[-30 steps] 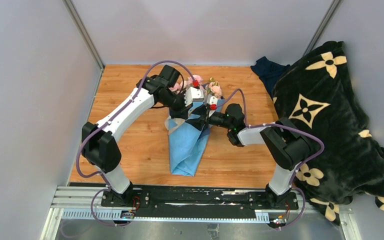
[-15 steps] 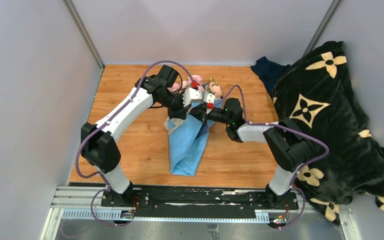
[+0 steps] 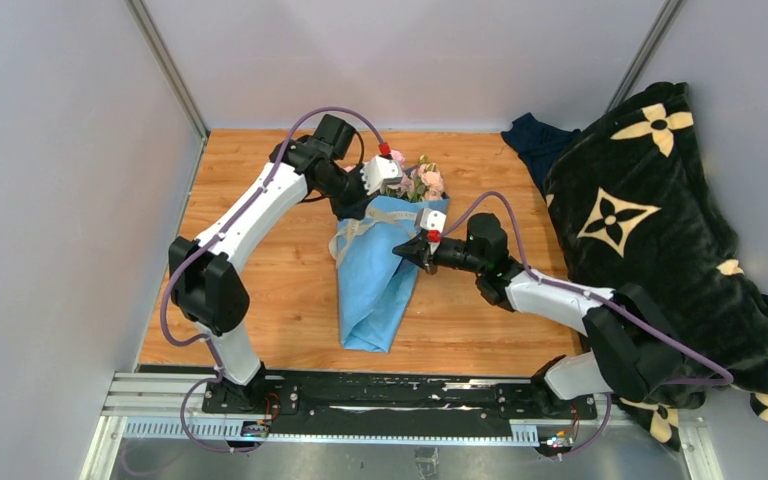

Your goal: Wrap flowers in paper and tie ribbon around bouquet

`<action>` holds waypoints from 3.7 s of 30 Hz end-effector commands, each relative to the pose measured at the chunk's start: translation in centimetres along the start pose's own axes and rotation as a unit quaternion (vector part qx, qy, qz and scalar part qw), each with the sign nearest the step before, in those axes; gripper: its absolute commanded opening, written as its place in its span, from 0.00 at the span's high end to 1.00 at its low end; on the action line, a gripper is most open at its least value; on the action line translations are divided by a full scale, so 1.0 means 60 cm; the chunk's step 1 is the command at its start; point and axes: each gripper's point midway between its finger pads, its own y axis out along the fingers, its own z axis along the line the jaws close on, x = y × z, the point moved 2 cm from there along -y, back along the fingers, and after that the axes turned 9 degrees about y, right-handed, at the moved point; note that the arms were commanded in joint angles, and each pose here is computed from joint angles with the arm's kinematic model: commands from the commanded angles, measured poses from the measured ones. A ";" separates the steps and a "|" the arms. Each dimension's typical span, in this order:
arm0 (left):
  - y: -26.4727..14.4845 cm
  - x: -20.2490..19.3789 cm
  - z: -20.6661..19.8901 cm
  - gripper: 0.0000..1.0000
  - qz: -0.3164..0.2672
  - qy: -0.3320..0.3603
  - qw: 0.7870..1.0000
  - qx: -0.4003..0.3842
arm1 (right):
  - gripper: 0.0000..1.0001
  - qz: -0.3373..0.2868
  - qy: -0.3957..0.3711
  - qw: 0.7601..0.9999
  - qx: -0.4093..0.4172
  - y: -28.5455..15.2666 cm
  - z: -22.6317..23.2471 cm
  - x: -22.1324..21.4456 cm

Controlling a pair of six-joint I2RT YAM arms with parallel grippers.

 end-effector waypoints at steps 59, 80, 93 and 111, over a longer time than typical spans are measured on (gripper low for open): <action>0.000 0.008 -0.040 1.00 -0.033 0.022 0.998 -0.046 | 0.20 0.018 0.005 0.994 0.108 0.070 -0.099 0.033; -0.067 0.023 0.009 0.27 -0.011 -0.028 0.998 0.060 | 1.00 0.057 0.136 0.989 0.001 0.034 -0.104 -0.043; 0.040 -0.103 0.025 0.44 0.015 -0.157 0.988 -0.006 | 1.00 0.114 0.188 0.975 -0.035 0.005 -0.091 -0.099; 0.145 -0.139 0.007 0.34 0.049 -0.125 0.991 0.008 | 1.00 0.145 0.240 0.958 -0.056 -0.023 -0.085 -0.124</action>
